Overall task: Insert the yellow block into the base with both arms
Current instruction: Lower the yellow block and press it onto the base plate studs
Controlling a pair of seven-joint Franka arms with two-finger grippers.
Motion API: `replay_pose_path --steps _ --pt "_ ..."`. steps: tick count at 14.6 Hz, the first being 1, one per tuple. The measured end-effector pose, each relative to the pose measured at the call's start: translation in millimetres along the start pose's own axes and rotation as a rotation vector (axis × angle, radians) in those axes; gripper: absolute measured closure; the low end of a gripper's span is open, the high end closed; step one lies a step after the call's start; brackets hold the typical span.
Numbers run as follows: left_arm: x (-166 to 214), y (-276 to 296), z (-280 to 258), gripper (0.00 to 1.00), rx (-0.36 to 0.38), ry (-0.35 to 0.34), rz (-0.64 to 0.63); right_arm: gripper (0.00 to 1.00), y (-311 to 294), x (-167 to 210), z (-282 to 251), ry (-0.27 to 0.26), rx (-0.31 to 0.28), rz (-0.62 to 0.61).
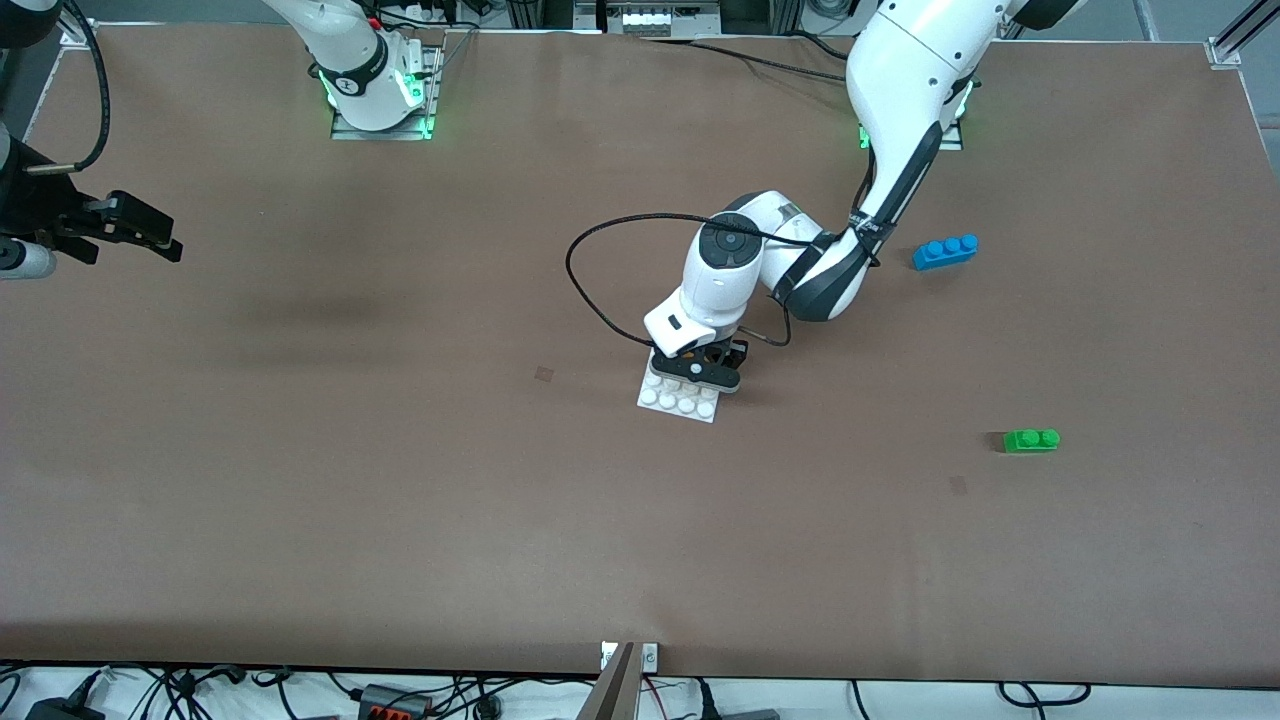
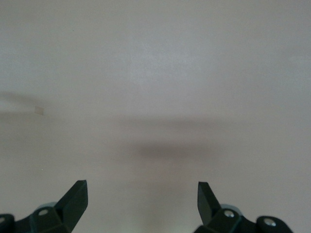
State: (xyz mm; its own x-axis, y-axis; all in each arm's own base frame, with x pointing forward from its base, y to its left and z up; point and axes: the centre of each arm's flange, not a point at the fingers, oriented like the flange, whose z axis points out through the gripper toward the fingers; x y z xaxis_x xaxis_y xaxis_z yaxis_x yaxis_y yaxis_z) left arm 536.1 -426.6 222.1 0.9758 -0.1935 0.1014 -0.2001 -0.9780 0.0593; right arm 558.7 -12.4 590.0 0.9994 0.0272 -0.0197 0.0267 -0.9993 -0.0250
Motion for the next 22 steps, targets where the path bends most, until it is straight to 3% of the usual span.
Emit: replay_pose_path --steps 19,22 --pt "-13 9 19 0.31 0.013 0.015 0.039 0.00 -2 0 0 -0.001 0.000 -0.003" --pt "-5 7 9 0.09 0.007 0.034 0.024 0.00 -1 0 1 -0.003 0.001 -0.002"
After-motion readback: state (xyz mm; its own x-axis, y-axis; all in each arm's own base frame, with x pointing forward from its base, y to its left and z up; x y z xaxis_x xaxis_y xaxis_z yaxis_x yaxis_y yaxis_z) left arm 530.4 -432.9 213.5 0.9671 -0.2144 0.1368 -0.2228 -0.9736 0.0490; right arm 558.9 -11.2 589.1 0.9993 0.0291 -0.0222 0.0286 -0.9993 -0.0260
